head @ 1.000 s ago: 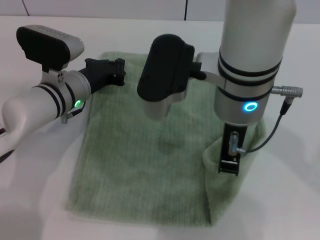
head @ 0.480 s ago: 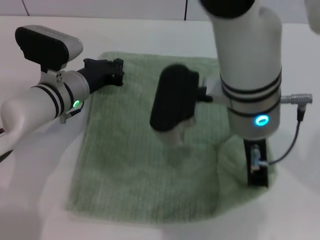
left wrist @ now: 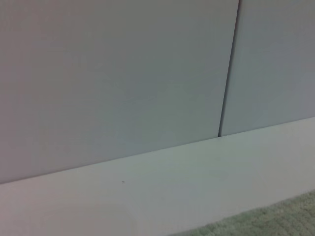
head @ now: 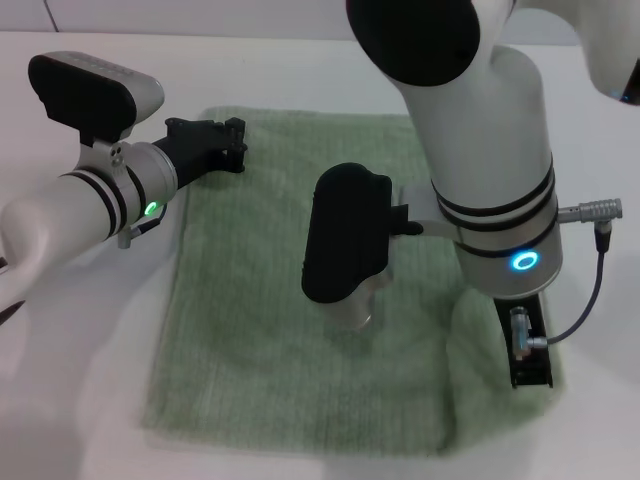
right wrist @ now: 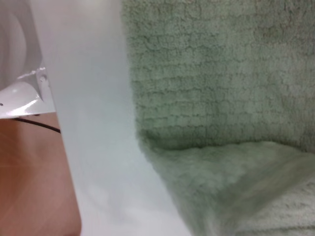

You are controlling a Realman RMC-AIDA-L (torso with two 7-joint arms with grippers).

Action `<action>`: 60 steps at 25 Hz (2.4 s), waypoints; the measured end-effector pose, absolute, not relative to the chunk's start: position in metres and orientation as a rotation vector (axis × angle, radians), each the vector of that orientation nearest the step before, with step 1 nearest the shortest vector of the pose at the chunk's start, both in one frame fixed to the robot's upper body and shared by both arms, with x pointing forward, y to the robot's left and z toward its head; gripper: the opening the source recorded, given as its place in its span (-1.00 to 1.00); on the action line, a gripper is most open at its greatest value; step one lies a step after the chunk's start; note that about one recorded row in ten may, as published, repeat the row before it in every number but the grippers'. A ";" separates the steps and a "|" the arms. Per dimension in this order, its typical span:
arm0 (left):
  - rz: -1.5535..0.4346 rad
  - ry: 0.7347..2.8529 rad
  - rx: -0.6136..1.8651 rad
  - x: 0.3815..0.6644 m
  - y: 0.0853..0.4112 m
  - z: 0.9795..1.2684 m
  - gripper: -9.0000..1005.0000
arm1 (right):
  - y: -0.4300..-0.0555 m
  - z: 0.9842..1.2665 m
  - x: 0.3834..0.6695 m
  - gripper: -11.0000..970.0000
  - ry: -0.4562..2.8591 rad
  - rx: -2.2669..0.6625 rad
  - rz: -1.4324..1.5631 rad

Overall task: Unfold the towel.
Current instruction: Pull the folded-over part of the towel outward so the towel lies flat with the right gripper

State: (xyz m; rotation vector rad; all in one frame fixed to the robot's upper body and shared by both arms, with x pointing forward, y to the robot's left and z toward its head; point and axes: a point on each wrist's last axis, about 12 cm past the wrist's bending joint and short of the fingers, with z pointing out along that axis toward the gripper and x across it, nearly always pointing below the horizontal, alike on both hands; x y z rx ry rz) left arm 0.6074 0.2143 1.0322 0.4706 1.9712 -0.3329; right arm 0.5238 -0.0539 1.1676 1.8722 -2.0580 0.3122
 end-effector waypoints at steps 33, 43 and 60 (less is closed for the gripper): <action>-0.339 1.963 0.466 0.607 0.214 1.033 -0.98 | -0.062 1.158 0.539 -0.45 -2.001 1.917 0.282; -0.338 1.963 0.465 0.607 0.214 1.033 -0.98 | -0.042 1.182 0.561 -0.45 -2.205 2.133 0.338; -0.347 1.956 0.454 0.606 0.214 1.035 -0.98 | -0.069 1.151 0.543 -0.45 -2.020 1.906 0.287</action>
